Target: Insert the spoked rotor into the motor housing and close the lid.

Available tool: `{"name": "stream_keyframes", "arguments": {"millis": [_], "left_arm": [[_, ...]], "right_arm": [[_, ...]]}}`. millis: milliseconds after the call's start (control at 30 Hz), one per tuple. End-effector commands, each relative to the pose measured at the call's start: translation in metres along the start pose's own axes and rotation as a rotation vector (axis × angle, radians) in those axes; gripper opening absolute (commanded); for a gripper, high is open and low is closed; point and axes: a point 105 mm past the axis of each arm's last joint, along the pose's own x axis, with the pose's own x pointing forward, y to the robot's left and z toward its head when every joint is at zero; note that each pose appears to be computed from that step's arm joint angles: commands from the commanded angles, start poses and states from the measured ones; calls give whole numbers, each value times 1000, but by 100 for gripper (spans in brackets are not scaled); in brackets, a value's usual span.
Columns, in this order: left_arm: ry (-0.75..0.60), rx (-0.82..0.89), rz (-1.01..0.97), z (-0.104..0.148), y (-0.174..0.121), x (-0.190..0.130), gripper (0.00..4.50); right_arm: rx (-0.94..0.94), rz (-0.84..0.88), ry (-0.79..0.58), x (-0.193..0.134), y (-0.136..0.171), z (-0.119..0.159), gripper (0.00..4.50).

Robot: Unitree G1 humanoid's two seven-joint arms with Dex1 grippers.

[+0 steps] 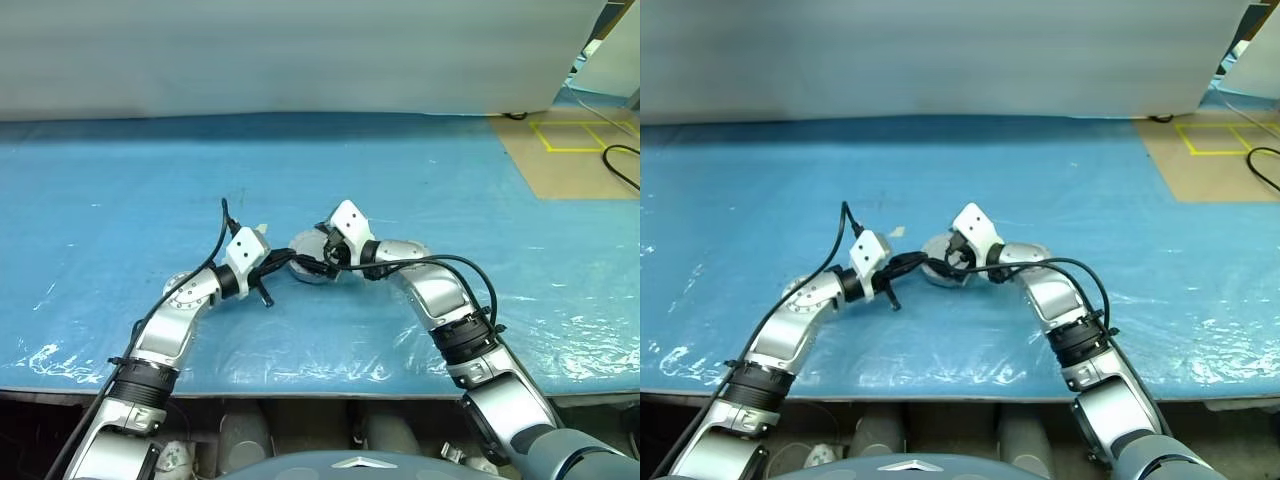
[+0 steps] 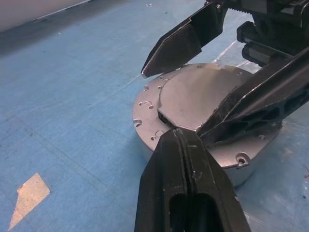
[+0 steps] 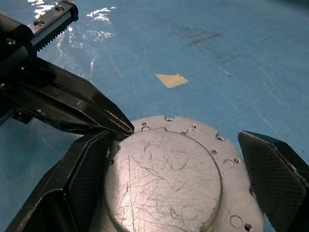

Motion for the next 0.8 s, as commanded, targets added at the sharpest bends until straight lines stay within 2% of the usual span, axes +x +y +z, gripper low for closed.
{"name": "stream_keyframes", "arguments": {"millis": [33, 233, 433, 800], "left_arm": [[51, -25, -68, -15, -18, 4, 0], [48, -25, -72, -14, -19, 5, 0], [47, -23, -75, -14, -20, 5, 0], [45, -21, -72, -14, -18, 4, 0]], "right_arm": [[65, -148, -26, -5, -28, 3, 447], [136, -230, 31, -9, -44, -9, 447], [122, -221, 42, -11, -46, -9, 447], [47, -45, 78, -10, -16, -16, 447]]}}
